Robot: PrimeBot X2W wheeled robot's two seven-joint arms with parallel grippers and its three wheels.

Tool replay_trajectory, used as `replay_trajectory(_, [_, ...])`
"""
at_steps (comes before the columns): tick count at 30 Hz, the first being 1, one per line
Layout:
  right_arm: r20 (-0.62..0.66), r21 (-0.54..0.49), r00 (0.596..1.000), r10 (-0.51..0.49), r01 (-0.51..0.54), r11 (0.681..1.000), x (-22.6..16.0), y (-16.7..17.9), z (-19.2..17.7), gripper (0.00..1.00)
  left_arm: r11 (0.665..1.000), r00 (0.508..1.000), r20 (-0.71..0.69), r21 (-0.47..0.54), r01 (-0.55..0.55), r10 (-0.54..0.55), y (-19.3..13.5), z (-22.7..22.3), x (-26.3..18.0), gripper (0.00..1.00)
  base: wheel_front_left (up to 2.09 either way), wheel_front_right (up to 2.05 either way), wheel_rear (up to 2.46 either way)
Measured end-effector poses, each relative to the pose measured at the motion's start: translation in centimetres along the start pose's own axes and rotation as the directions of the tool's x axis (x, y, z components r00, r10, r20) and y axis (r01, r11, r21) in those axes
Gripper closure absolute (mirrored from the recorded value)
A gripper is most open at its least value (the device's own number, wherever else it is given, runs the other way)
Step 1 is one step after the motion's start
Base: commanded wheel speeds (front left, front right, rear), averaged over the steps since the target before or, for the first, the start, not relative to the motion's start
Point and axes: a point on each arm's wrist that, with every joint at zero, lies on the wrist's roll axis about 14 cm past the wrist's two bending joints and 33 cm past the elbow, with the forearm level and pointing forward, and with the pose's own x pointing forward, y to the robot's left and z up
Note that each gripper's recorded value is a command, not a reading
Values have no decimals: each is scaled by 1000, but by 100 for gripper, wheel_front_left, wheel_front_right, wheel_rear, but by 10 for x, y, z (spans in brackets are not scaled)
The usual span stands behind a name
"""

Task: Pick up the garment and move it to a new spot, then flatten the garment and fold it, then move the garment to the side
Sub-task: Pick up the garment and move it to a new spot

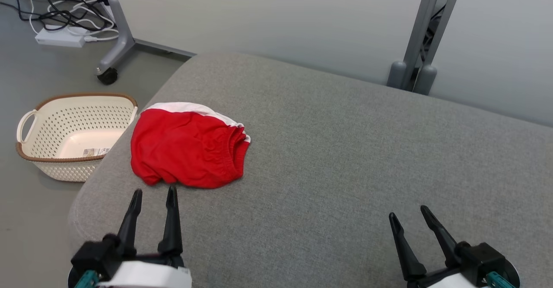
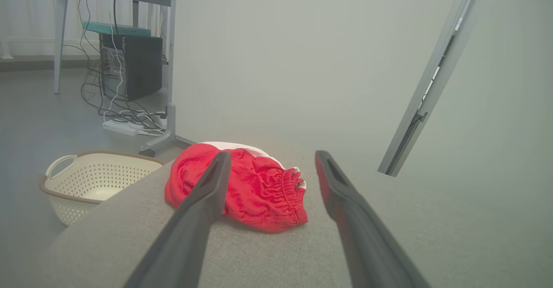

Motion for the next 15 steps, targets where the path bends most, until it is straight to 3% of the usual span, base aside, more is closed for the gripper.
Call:
replay_trajectory(6, [-29,-28,1000,2,-3,1000,19,-17,-14,0,997,997,-54,-49,57,-59,-22,-17,55,0,0,0,0])
replay_trajectory(15, [-85,-27,995,-54,52,998,31,-59,-44,0,993,962,-255,26,111,-100,-40,-69,133,0,0,0,0])
